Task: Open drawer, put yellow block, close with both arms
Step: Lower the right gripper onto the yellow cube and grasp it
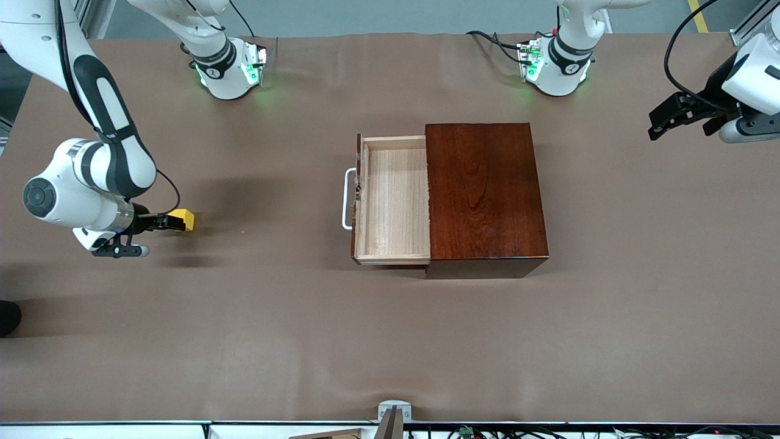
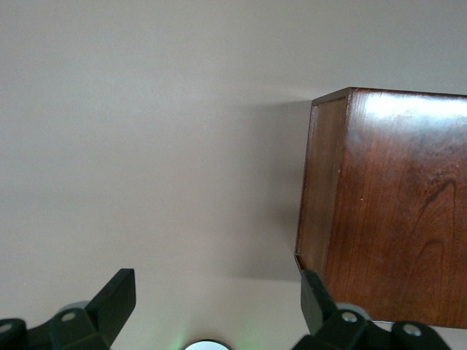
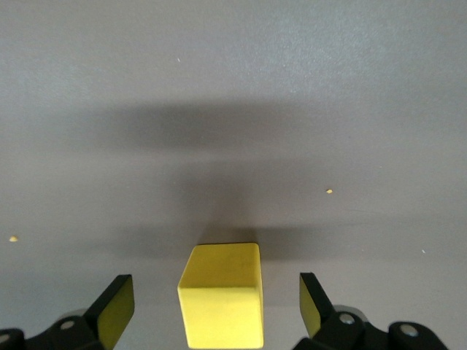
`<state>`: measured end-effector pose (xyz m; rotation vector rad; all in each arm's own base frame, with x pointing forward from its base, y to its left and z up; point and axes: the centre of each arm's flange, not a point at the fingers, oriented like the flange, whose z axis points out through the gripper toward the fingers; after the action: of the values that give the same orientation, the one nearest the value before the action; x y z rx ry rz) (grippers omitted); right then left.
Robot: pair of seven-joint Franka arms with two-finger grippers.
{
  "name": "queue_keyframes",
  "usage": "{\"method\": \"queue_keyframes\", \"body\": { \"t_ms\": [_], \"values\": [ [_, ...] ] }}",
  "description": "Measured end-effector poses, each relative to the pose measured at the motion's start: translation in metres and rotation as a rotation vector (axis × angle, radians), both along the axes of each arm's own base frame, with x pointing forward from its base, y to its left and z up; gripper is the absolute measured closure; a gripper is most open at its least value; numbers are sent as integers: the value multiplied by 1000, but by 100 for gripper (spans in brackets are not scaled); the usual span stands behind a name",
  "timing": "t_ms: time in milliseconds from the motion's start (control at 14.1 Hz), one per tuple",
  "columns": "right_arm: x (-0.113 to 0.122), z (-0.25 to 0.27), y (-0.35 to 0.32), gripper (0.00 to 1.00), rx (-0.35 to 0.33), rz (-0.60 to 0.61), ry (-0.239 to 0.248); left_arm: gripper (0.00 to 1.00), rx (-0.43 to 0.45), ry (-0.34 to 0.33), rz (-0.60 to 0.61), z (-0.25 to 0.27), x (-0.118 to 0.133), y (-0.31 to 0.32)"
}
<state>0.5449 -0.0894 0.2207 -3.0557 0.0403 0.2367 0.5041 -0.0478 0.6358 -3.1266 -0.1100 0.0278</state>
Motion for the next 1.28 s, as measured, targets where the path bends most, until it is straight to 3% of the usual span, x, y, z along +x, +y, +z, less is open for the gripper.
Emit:
{"method": "queue_keyframes", "body": {
  "t_ms": [285,356,498,569,996,1281],
  "values": [
    [-12,-12,4,5,1,8,12,0,0,-2,0,0,0,0],
    [-13,-13,4,10,2,13,14,0,0,-4,0,0,0,0],
    [-15,-16,4,32,3,17,16,0,-1,-7,0,1,1,0],
    [-16,-17,4,37,3,17,16,0,-1,-9,0,1,1,0],
    [-18,-14,3,44,16,102,8,0,-1,-17,-4,1,2,-1],
    [-13,21,10,44,48,89,88,0,-2,-30,-13,3,3,-6]
  ]
}}
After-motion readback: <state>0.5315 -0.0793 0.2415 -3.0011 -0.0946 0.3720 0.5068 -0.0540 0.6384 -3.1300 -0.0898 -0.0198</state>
